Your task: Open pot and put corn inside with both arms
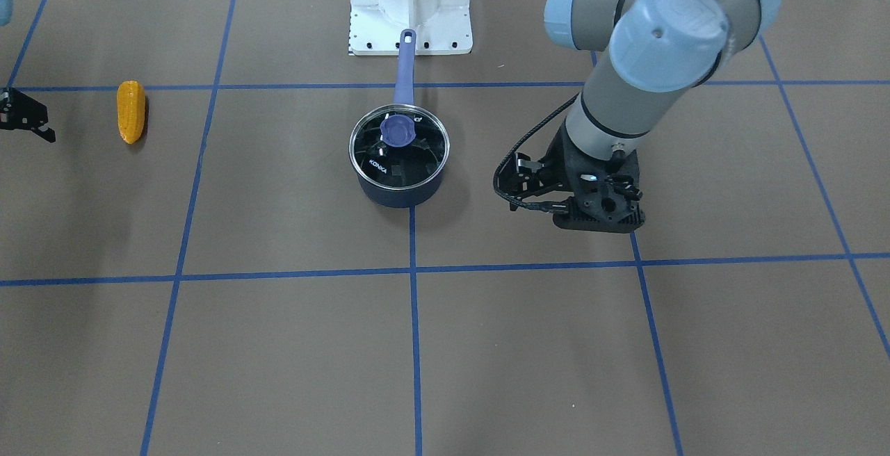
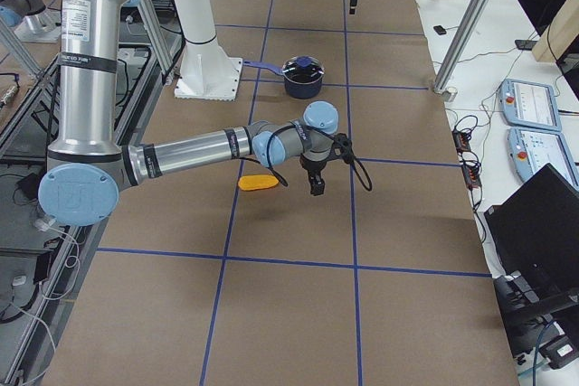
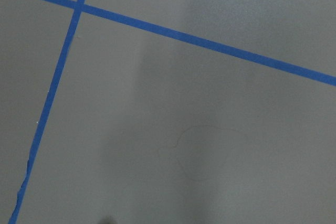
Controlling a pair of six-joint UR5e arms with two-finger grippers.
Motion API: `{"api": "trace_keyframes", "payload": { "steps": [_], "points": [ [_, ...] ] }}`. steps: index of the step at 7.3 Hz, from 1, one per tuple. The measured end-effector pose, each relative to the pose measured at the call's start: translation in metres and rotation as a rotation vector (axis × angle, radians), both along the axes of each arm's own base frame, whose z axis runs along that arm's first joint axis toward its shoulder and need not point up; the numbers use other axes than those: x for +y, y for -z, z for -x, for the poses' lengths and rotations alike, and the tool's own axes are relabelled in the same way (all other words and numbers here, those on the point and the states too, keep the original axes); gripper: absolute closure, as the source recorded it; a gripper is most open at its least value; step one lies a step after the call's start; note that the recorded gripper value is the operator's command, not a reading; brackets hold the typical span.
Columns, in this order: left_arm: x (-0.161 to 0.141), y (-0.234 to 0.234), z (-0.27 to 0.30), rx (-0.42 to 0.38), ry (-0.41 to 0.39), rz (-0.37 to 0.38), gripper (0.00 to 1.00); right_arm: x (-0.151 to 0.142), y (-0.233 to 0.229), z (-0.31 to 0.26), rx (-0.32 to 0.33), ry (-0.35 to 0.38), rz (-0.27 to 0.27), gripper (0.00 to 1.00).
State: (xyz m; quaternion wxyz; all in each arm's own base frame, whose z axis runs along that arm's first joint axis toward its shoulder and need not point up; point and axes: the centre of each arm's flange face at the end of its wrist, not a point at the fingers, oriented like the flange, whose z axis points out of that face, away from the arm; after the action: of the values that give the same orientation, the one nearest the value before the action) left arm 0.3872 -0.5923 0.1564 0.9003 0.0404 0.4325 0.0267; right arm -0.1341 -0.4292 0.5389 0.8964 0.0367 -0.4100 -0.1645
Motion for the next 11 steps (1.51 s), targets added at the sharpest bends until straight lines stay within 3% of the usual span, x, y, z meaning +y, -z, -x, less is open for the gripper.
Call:
{"api": "trace_keyframes", "payload": {
  "steps": [6, 11],
  "points": [
    [0.062, 0.078, -0.087, 0.015, -0.038, -0.092, 0.0, 0.067, 0.005, 0.084, 0.11, 0.067, 0.096, 0.0],
    [0.096, 0.088, -0.125, 0.01, -0.079, -0.117, 0.0, 0.103, -0.007, 0.126, 0.17, 0.172, 0.096, 0.0]
  ]
}}
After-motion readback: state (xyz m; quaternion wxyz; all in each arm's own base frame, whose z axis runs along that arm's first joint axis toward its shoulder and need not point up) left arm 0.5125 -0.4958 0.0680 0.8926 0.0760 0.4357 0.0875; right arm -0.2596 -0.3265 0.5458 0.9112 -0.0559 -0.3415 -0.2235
